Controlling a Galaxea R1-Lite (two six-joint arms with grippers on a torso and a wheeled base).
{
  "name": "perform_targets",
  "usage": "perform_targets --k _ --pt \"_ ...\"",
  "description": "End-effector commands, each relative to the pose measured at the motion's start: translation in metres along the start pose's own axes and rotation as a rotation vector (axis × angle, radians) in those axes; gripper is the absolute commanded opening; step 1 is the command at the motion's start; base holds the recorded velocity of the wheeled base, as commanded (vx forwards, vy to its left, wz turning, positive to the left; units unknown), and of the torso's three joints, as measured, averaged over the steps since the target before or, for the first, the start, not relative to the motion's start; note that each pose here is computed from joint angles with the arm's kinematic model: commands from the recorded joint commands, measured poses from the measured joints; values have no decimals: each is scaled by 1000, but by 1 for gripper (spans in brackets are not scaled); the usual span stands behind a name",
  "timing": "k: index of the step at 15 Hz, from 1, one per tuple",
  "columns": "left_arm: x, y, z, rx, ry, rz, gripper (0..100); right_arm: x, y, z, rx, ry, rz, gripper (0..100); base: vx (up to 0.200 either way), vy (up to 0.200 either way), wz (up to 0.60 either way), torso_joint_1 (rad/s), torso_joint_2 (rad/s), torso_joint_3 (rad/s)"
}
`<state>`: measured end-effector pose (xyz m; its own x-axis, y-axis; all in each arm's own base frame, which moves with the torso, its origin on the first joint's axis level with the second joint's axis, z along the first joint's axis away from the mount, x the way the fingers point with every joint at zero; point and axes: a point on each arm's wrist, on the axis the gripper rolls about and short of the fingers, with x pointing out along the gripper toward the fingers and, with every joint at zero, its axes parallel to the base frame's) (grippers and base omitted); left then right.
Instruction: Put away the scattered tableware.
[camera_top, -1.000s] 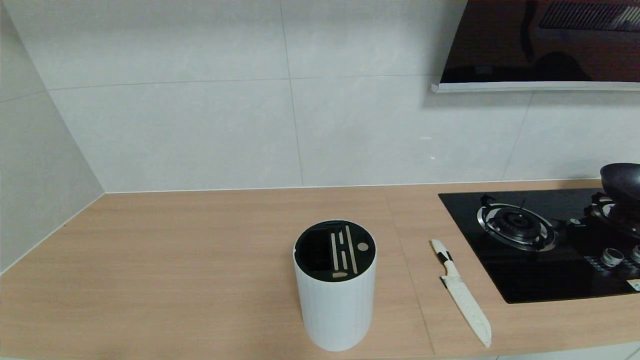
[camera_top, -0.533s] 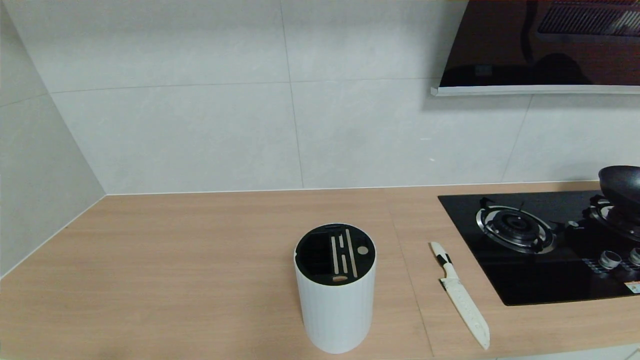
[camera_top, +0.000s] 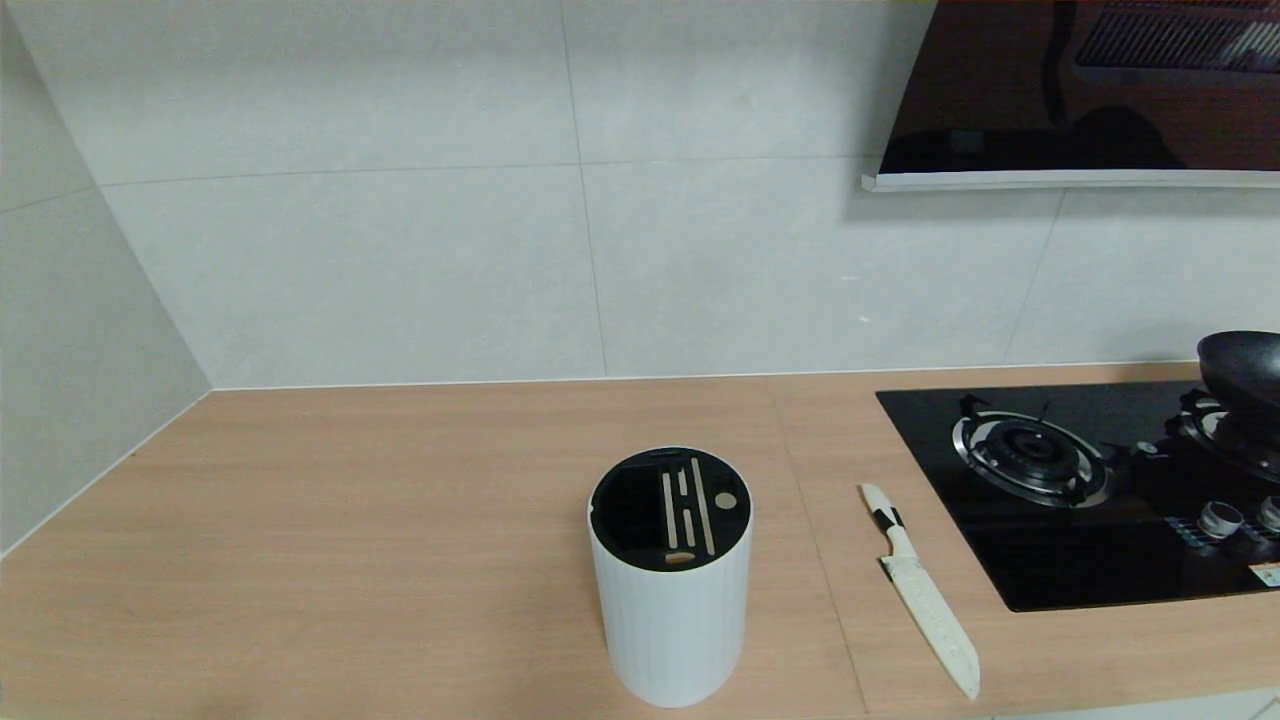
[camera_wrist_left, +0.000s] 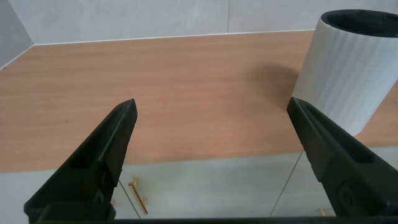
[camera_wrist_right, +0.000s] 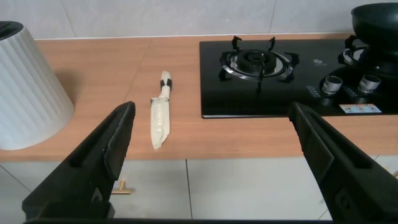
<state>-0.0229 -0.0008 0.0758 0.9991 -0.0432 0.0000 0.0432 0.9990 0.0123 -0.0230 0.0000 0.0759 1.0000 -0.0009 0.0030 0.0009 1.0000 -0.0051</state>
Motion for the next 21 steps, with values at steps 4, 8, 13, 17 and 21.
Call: perform_targets --k 4,8,13,17,21 --pt "0 0 0 0 0 0 100 -10 2 37 15 -93 115 100 0 0 0 0 0 0" --pt "0 0 0 0 0 0 100 16 3 62 27 115 151 100 0 0 0 0 0 0" --pt "0 0 0 0 0 0 100 77 11 105 16 345 280 100 0 0 0 0 0 0" --pt "0 0 0 0 0 0 100 131 28 123 -15 450 333 100 0 0 0 0 0 0" --pt "0 0 0 0 0 0 100 203 51 106 -32 535 350 100 0 0 0 0 0 0"
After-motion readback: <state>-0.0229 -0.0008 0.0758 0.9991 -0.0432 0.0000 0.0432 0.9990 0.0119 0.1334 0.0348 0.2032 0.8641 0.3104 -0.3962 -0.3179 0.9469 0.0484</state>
